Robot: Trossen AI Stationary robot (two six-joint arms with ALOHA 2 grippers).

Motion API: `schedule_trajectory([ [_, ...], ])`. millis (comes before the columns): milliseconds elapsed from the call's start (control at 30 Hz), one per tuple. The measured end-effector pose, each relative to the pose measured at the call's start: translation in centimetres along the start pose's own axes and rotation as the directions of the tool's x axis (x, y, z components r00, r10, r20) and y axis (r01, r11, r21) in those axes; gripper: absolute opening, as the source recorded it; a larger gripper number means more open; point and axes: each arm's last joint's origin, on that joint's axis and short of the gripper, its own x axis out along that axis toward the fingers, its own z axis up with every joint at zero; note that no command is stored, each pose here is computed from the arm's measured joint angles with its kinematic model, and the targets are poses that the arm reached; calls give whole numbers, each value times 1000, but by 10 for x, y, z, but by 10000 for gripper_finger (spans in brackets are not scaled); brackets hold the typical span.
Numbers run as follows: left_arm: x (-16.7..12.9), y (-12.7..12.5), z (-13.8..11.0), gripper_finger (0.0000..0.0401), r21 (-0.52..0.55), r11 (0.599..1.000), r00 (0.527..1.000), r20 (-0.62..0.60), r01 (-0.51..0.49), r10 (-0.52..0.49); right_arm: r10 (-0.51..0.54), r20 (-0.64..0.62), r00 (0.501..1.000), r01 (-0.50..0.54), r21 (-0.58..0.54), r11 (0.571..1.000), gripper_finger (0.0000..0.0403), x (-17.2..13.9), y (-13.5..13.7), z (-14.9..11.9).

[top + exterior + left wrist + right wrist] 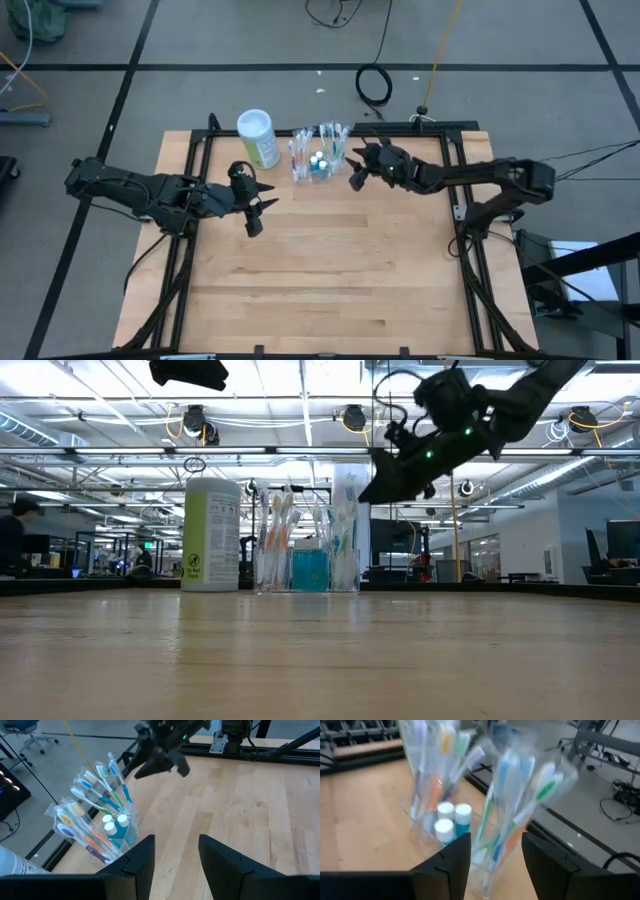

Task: Pick & Place toothbrushing station
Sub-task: Put the blue toothbrush into the transparent organizer

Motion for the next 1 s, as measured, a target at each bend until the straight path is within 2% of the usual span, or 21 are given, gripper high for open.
schedule_trajectory([
  [133, 0, 0, 1, 159, -3, 1000, 1000, 5, -1, 1, 17, 65, 998, -17, -3, 1000, 171, -16, 0, 16],
  [233, 0, 0, 1, 159, -4, 1000, 1000, 6, -2, 2, 20, 204, 979, -19, -7, 1000, 171, -25, -1, 35],
  [300, 0, 0, 1, 159, -4, 1000, 1000, 8, -2, 2, 15, 322, 947, -11, -15, 1000, 170, -30, -3, 47],
  [400, 0, 0, 3, 159, 7, 1000, 1000, 23, 0, 0, -18, 496, 868, 33, -21, 999, 163, -32, -9, 63],
  [467, 0, 0, 4, 159, 25, 1000, 999, 37, 2, -3, -48, 544, 838, 60, -3, 998, 158, -28, -15, 65],
  [667, 0, -1, 7, 159, 31, 1000, 998, 63, 4, -6, -122, 449, 885, 102, 70, 992, 151, 3, -37, 49],
  [833, 0, -1, 7, 159, 32, 999, 998, 64, 5, -7, -38, 377, 926, 4, 90, 996, 150, 27, -47, 30],
  [1000, 0, -1, 7, 159, 32, 999, 998, 64, 5, -7, -57, 269, 961, 37, 78, 996, 150, 39, -46, 11],
])
